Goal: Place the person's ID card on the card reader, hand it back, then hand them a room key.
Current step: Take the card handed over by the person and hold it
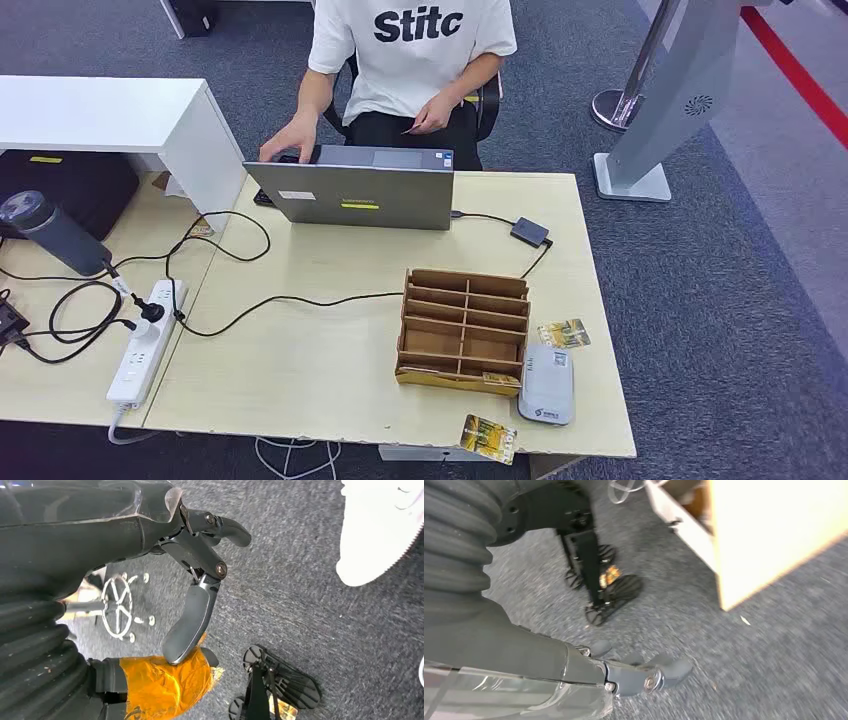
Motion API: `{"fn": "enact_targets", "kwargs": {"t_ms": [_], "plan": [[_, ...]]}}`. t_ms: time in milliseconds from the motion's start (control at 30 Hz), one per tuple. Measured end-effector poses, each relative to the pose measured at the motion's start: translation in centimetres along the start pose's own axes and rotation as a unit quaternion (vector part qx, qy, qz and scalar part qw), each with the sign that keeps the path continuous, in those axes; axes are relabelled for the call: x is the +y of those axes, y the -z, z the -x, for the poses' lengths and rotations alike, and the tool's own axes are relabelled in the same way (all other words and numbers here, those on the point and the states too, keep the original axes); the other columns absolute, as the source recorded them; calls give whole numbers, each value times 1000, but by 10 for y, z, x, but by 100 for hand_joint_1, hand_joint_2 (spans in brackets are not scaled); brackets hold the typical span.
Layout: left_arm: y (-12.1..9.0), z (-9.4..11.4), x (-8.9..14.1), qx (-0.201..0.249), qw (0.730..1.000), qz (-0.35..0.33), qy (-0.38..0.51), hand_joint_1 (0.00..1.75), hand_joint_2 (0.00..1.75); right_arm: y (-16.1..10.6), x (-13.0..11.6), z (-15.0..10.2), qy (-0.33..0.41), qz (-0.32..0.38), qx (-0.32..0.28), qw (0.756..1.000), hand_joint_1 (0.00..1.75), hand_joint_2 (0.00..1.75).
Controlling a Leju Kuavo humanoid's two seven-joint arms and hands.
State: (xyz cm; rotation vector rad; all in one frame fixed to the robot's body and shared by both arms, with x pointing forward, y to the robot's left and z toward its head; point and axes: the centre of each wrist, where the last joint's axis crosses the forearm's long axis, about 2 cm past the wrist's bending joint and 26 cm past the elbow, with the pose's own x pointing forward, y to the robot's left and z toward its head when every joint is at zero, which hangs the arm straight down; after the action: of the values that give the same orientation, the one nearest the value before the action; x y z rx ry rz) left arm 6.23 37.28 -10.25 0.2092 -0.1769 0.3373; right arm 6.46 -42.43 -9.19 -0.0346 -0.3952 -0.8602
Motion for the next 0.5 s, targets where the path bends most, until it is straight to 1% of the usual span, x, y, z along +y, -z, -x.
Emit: {"fn": "enact_targets", "kwargs": {"t_ms": [100,233,300,367,433,500], "plan": [[0,-1,1,-1,1000,8,11,0,175,-1,-10,-11,35,-6,-12,999,0,0],[0,-2,2,-1,1000,19,25,0,175,-3,-20,-23,83,-20,-37,996,0,175],[0,-1,2,1,1000,18,19,0,175,-3,-19,-26,119,-47,-75,989,0,175],[0,-1,2,5,1000,16,6,0,175,-2,-10,-35,160,-92,-150,971,0,175],[0,1,1,8,1000,14,-10,0,175,1,13,-53,170,-127,-238,948,0,175],[0,1,0,11,999,13,-27,0,175,3,46,-80,156,-146,-326,921,0,175]]}}
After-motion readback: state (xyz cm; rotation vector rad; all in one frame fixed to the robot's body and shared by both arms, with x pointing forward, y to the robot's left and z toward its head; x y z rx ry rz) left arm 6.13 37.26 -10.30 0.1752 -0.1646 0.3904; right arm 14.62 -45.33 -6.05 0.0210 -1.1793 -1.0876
